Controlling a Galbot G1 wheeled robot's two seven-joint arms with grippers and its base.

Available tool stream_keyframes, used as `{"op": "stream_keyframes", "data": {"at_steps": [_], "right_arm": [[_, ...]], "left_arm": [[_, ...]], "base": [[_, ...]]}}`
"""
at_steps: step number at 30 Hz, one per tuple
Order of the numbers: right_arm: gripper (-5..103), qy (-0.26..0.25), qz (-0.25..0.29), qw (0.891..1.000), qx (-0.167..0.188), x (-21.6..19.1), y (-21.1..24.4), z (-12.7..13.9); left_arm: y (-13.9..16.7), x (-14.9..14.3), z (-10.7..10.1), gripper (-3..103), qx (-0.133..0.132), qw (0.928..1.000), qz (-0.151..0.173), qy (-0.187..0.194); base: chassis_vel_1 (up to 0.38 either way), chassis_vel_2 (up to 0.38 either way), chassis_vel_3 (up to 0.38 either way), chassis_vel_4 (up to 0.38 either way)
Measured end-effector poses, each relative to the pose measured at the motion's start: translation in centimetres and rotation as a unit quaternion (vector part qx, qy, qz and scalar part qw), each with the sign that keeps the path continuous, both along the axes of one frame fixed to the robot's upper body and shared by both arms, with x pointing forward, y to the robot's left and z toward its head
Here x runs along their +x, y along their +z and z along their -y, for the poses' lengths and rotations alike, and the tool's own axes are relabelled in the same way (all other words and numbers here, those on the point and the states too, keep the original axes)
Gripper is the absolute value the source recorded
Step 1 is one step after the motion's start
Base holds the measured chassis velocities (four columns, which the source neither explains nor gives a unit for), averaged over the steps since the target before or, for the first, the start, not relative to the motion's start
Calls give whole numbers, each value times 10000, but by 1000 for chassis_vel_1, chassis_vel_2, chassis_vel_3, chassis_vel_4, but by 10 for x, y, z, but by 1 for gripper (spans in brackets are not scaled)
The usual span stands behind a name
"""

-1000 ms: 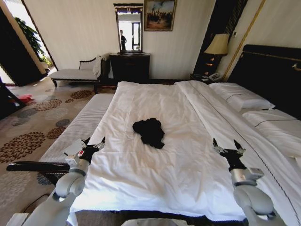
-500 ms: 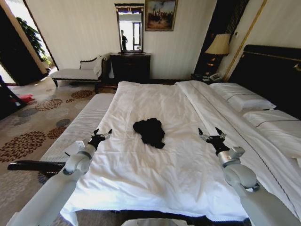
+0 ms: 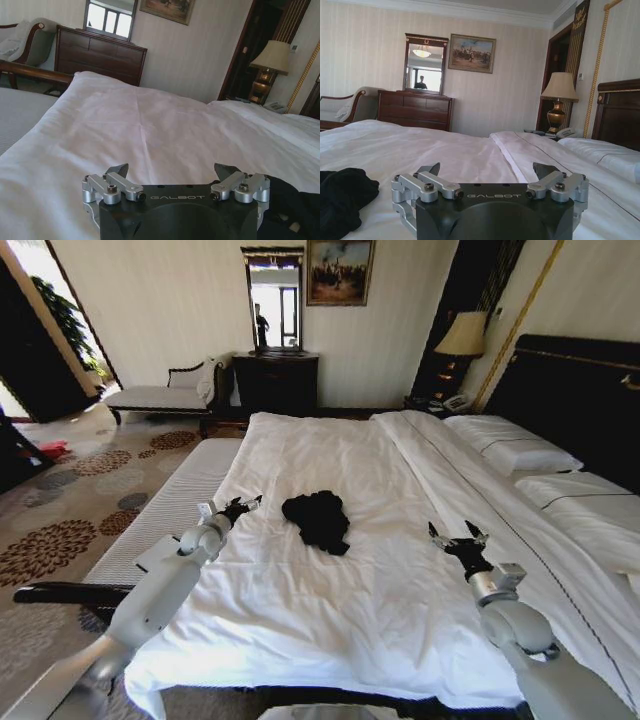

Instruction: Fold the clothes on the bed.

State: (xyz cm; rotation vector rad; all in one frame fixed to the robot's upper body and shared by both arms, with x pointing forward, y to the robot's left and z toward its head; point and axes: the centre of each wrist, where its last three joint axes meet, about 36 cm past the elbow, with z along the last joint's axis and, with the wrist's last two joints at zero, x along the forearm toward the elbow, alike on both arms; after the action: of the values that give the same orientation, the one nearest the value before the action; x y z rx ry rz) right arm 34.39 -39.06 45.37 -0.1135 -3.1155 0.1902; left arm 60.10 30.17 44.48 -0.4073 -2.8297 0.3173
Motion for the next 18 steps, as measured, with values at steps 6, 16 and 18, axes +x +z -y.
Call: {"op": "stream_keyframes", "data": {"at_steps": [6,16,18], "right_arm": [[100,-27,22,10000,-6,-3,1,-1],[100,-61,5,10000,-2,-9,1,-2],[100,-82,-6,10000,-21,-12,1,-1]], "left_arm": [[13,41,-7,98,-82,9994,-170,-288],[-3,85,27,98,-492,9959,-613,-456],[-12,92,38,98,-615,9944,-749,-429]], "base": [[0,0,0,0],[0,0,0,0],[0,0,0,0]]}}
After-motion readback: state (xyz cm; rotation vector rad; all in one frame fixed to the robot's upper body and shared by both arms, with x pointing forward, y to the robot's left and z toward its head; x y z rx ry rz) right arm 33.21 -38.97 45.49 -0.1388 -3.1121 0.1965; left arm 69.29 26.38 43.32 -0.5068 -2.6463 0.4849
